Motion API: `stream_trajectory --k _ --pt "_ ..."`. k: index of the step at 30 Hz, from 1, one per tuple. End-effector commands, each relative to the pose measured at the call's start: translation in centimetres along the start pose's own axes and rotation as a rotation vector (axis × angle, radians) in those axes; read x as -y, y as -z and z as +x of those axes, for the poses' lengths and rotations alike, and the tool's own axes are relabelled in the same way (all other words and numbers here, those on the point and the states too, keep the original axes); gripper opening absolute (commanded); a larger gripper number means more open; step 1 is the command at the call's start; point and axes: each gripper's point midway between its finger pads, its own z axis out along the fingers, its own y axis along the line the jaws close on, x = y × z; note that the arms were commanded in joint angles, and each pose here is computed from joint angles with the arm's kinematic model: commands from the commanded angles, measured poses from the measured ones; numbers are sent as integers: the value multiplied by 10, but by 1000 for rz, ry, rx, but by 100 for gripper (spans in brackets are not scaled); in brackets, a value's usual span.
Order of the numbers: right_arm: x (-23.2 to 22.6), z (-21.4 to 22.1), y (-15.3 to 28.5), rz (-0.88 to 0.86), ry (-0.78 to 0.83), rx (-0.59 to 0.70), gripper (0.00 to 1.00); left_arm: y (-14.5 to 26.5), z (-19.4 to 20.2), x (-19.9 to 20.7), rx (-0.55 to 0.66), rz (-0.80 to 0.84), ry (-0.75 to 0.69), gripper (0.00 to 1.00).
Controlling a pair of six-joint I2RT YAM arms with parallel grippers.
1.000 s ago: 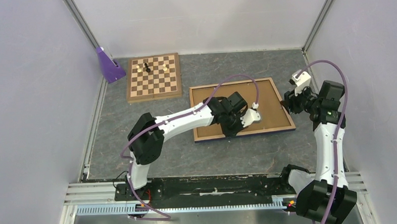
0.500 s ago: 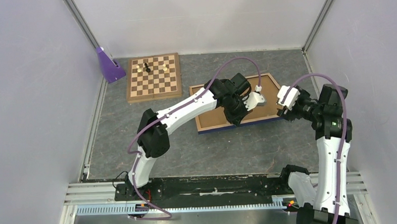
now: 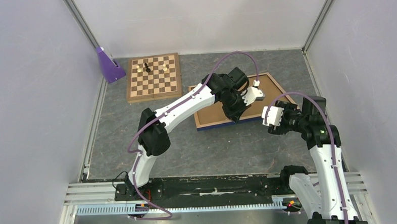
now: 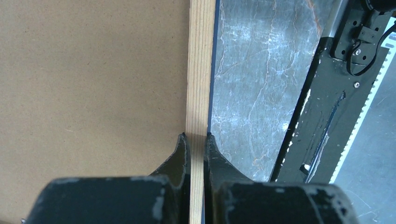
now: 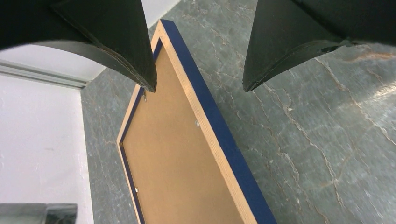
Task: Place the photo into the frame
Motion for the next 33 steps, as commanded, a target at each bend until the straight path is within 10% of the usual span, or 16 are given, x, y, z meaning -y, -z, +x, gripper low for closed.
stream_trajectory --k 1,33 --pt "12 8 -1 57 113 -49 71 21 -26 -1 93 -7 -4 2" --pt "13 45 -66 153 226 -87 56 35 -32 9 125 83 9 2"
